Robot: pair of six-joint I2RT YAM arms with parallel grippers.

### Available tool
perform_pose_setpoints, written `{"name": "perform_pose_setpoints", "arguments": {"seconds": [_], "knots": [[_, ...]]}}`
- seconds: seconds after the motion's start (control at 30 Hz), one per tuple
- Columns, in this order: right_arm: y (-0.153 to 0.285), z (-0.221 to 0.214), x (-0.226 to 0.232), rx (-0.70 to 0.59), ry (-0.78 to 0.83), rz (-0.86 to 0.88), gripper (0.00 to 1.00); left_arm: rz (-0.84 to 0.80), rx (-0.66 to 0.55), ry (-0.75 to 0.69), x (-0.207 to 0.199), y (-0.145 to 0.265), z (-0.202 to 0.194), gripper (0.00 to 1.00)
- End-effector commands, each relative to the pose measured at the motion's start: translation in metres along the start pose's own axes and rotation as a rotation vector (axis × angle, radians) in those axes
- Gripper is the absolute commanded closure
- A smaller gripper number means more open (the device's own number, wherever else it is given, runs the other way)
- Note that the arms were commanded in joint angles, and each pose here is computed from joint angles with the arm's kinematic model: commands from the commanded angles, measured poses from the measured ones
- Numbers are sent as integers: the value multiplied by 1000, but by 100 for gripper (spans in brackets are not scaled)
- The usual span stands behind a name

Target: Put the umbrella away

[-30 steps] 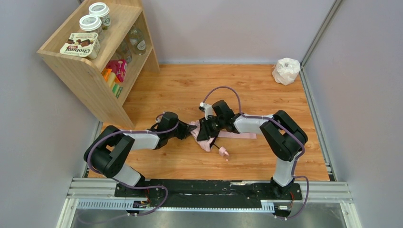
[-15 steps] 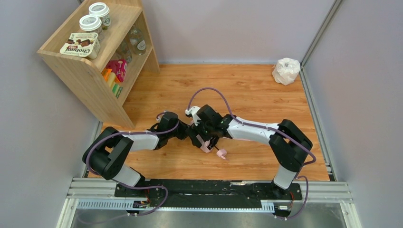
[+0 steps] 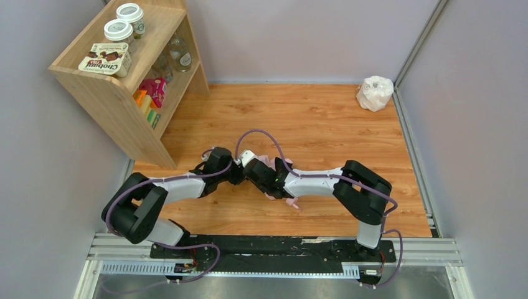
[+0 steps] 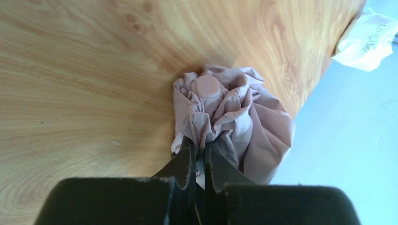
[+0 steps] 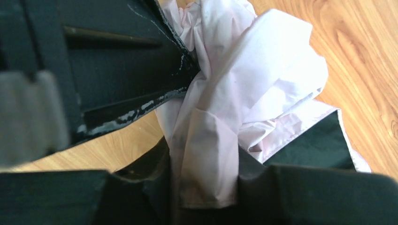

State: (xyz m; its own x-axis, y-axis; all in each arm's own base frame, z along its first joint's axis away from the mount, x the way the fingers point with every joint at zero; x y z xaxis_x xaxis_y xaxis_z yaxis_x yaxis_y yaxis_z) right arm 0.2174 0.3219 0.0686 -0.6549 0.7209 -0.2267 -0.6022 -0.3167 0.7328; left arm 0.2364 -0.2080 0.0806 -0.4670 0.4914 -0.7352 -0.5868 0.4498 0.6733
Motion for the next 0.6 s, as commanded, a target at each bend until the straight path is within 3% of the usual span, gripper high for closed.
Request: {"name": "perform_pose_setpoints", "arguments": {"seconds": [0.0,0.07,0.1,0.13,0.17,0.23,0.37,0.57], "knots": [[-15,-43,3,132,-52,90,87,174,9,-70,43,8,-8,99],[-15,-48,6,147,-62,158,100,128,-13,-116,34,14,-5,86],[-12,-47,7,135,-74,197,100,106,-26,-141,31,19,-3,70],[-11,-48,9,138,-94,260,100,87,-30,-154,30,24,-3,61],[-10,-47,8,138,-127,301,100,50,-76,-172,24,31,2,39],[-4,-47,12,139,-194,462,100,-19,-119,-191,19,43,6,24],[5,-39,9,132,-356,709,100,-146,-169,-195,10,66,9,24],[8,-23,-2,97,-525,926,100,-279,-201,-138,-5,79,12,23]]}}
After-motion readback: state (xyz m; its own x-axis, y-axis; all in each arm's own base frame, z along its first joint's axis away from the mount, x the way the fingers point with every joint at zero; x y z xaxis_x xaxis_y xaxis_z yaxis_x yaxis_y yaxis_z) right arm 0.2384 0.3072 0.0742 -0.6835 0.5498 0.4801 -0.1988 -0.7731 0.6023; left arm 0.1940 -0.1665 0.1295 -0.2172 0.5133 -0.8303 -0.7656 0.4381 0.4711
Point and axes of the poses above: each gripper's point midway between its finger pads, its own y axis back along the fingers, its own x axis along the line the jaws close on, z = x × y, the point moved 6 cm from there along y, back along the fingers, and after that the axes turned 3 degrees about -y, right-handed, at the moved point
